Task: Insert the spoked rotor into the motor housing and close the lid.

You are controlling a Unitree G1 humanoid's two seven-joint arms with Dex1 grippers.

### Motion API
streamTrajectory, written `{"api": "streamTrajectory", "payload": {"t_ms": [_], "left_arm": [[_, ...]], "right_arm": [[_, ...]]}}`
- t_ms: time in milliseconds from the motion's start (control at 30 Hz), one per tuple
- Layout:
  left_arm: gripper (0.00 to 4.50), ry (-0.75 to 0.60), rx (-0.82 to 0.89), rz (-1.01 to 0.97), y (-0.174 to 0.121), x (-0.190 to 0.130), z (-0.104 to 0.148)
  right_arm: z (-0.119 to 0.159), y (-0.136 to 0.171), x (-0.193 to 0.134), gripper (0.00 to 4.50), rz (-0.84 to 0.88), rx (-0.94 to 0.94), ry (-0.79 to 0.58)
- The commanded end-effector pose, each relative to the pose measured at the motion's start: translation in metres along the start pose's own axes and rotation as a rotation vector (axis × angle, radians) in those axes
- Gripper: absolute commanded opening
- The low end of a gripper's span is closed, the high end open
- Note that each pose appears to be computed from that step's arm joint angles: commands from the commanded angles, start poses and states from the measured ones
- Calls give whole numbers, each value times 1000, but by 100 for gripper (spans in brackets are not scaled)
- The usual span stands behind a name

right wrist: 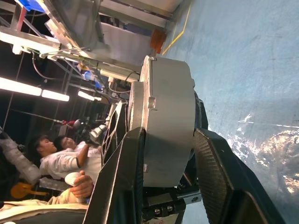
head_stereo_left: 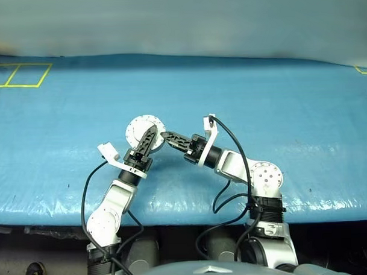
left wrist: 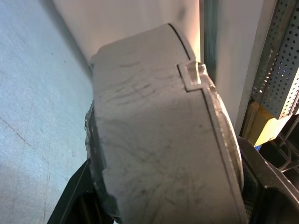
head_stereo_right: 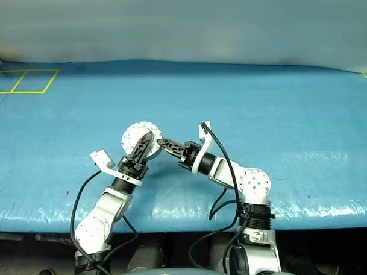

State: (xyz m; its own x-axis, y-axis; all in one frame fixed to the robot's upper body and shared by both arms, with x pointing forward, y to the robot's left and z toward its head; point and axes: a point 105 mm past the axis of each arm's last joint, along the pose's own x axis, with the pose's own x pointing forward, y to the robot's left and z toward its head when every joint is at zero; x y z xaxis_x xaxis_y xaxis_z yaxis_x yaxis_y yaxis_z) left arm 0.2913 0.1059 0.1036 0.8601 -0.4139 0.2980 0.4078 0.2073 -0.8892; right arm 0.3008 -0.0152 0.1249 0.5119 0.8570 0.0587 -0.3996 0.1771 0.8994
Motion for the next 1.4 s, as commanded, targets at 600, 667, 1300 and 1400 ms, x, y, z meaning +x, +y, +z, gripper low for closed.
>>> {"api": "streamTrajectory", "payload": {"t_ms": [600, 667, 1300, 1400], "left_arm": [[277, -506, 177, 528, 68, -37, 117], [277, -536, 192, 552, 71, -36, 134], [449, -715, 226, 913, 96, -108, 167], [449, -808, 256, 952, 85, -138, 180]], "right_arm": [[23, -14, -3, 384, -157, -227, -159], [24, -14, -3, 384, -155, -230, -164], [22, -17, 4, 389, -187, -288, -125], [22, -17, 6, 389, -185, -293, -119]]}}
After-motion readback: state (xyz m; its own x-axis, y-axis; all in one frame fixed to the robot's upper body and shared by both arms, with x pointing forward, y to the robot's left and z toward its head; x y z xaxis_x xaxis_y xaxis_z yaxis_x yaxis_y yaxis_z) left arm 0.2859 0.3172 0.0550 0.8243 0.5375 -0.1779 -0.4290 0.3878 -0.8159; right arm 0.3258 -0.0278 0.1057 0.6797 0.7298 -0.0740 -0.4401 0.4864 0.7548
